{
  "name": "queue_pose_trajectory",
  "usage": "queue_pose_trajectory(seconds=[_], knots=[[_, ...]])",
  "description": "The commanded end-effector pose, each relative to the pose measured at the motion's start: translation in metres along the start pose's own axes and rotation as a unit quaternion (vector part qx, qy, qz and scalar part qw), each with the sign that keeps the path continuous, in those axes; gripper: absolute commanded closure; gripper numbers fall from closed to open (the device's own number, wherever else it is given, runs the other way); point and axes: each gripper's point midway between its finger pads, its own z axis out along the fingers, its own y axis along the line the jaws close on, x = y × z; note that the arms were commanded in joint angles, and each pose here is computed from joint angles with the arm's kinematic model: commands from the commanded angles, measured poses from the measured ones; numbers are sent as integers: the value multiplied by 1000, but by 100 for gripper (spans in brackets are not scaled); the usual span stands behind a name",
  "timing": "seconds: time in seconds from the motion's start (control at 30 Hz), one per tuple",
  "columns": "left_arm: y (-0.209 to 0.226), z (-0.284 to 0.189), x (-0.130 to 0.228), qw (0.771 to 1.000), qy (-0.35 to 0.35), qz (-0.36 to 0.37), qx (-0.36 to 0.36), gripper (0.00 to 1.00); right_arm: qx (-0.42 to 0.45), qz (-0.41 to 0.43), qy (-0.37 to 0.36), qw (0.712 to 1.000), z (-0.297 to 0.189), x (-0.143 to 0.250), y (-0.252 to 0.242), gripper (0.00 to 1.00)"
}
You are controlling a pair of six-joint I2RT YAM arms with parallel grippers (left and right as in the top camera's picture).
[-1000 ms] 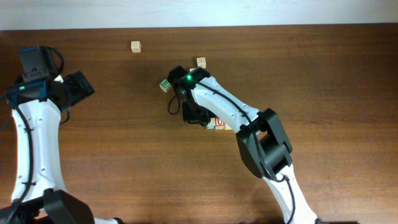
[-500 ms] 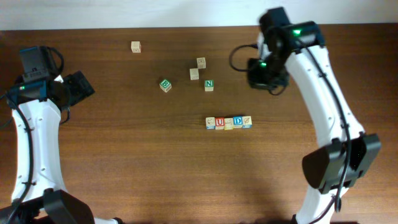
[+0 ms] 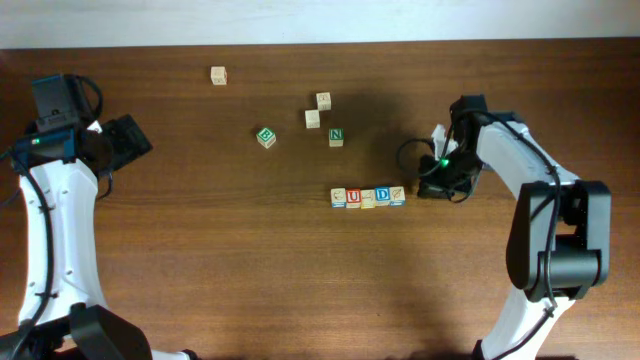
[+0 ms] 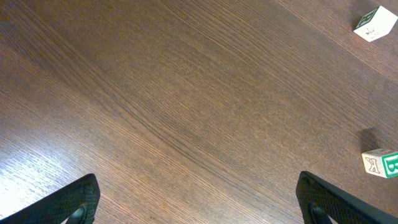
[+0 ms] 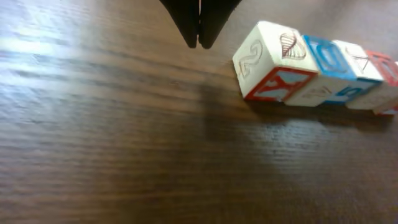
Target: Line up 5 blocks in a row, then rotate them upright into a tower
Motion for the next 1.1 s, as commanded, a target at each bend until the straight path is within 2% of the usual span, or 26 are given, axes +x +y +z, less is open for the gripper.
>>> queue_pose_trajectory(seconds=[0.0, 0.83, 1.07], knots=[[-2, -3, -5, 1000, -5, -9, 6, 1, -17, -17, 8, 1000, 13, 9, 11, 95], [-2, -3, -5, 1000, -5, -9, 6, 1, -30, -85, -4, 996, 48, 17, 86, 96], [-2, -3, -5, 1000, -5, -9, 6, 1, -33, -83, -5, 996, 47, 17, 88, 96]])
